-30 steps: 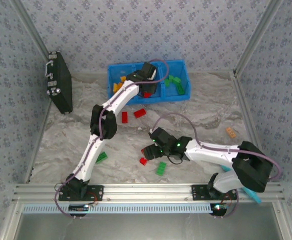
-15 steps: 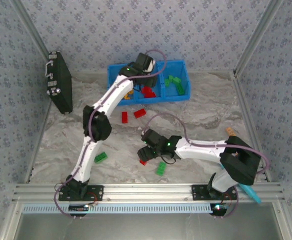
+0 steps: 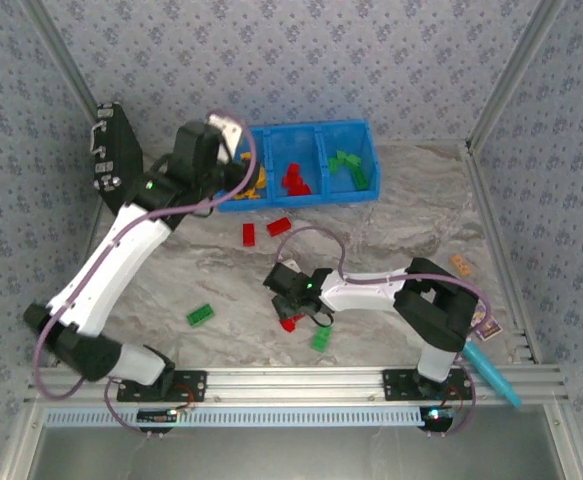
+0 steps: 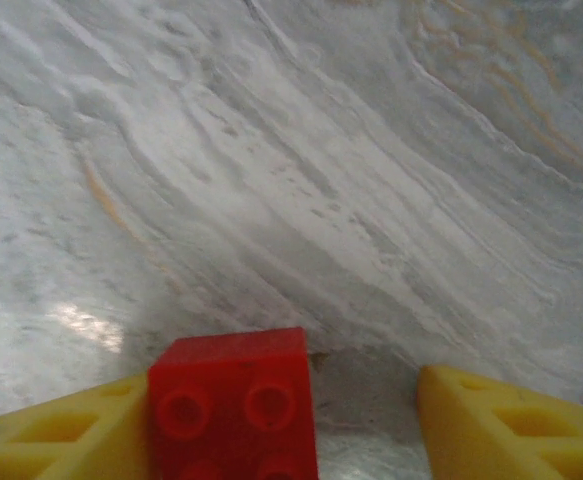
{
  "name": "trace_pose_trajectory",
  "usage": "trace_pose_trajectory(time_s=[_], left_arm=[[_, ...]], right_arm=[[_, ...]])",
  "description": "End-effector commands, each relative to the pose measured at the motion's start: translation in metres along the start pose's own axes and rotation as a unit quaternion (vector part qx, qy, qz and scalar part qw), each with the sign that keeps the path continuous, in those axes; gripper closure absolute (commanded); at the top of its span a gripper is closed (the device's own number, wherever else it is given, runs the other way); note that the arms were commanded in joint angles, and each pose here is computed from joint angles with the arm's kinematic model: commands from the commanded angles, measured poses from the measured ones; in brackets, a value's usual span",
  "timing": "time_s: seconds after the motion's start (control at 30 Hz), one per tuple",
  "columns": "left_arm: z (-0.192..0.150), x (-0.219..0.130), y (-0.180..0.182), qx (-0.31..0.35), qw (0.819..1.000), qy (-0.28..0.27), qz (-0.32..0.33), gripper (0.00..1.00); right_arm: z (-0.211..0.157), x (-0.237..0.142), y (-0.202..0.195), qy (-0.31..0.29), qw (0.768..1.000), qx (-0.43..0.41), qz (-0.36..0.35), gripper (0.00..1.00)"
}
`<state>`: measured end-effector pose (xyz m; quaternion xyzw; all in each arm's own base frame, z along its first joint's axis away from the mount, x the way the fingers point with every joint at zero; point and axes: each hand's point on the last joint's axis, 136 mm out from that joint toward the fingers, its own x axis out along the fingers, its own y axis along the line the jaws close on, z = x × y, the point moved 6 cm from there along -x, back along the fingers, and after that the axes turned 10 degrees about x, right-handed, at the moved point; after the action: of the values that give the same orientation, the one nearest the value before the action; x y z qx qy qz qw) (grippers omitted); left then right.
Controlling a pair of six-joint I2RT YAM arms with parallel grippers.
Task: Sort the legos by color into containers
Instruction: Pick up the lego from the bottom-center of the table.
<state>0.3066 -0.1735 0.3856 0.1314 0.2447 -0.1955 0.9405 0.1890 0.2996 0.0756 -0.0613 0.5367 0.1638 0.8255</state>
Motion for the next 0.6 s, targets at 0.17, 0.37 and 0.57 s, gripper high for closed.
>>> trace_pose_trajectory(time_s=[0.17,0.37,0.57], left_arm=[[-0.068,-0.081,0.05,-0.04,0.992,0.019,0.115,0.3],[-0.099,-0.111,0.051,-0.048,0.993,0.025,0.107,0.27],[-0.148,-0.103,0.021,-0.081,0.996,0.042,0.003,0.27]], right_arm=[[-0.01,0.003,-0.008,0.039,0.998,-0.018,-0.045,0.59],[0.024,-0.018,-0.012,0.027,0.998,-0.037,-0.04,0.65],[0.103,-0.057,-0.031,-0.029,0.999,-0.013,-0.01,0.66]])
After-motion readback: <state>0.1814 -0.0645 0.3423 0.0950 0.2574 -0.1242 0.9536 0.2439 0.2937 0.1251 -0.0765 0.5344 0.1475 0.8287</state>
